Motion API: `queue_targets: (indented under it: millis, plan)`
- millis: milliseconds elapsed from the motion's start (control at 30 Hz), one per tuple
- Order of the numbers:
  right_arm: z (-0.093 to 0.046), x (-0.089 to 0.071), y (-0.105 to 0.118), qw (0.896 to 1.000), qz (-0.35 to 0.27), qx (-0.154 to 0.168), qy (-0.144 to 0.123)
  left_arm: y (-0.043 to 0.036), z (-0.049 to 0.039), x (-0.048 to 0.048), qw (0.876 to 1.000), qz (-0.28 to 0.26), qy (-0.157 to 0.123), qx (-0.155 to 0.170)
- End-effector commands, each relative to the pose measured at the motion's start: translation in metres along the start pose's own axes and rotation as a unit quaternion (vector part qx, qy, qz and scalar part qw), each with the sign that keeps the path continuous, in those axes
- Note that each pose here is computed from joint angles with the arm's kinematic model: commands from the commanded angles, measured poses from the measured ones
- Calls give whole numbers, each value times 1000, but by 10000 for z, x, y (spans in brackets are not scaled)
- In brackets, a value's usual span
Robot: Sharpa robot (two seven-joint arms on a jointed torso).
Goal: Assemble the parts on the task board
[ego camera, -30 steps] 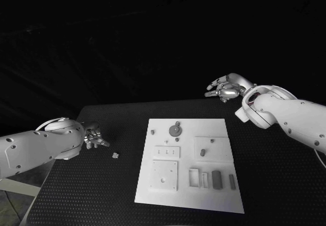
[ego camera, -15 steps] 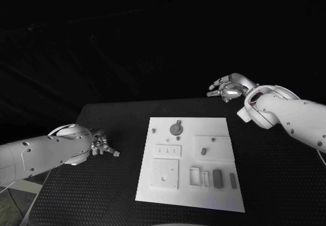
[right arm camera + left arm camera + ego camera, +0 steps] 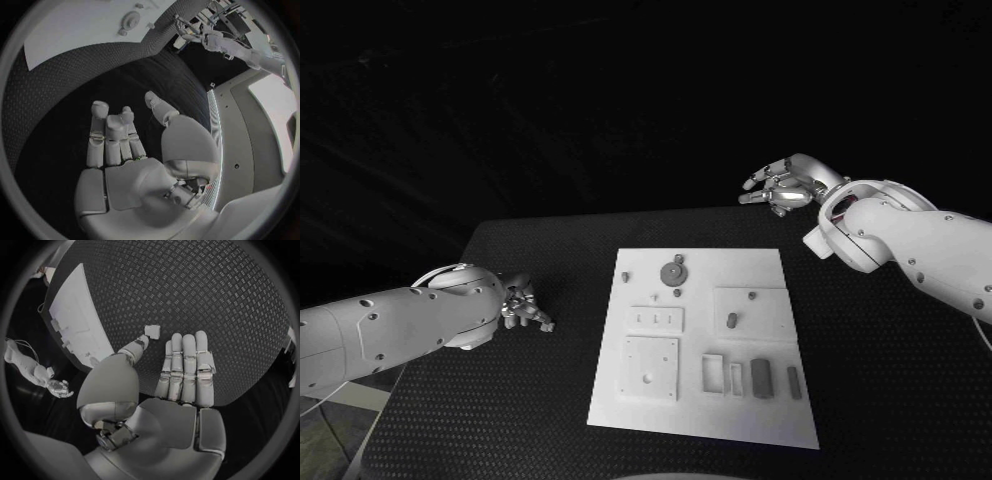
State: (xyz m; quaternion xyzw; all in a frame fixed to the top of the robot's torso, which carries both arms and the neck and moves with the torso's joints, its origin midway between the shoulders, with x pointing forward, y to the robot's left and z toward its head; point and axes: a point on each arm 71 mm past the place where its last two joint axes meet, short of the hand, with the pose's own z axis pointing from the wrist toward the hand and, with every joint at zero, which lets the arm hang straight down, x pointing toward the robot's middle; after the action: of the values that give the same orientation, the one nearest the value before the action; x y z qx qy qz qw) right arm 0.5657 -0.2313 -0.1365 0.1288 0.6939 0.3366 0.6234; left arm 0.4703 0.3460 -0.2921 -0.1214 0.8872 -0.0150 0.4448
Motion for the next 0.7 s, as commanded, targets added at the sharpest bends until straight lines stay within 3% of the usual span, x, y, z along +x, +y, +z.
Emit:
queue_targets:
  millis: [33,400,700]
  plan:
    - [0,11,8,1000,0,-3,5,-26,15,40,1000,-7,2,8]
    - [-6,6,3,1000,0,-2,5,26,58,91,1000,-2,12,-3]
    - [-6,7,3,1000,0,-2,5,12,86,124,1000,-2,15,-1]
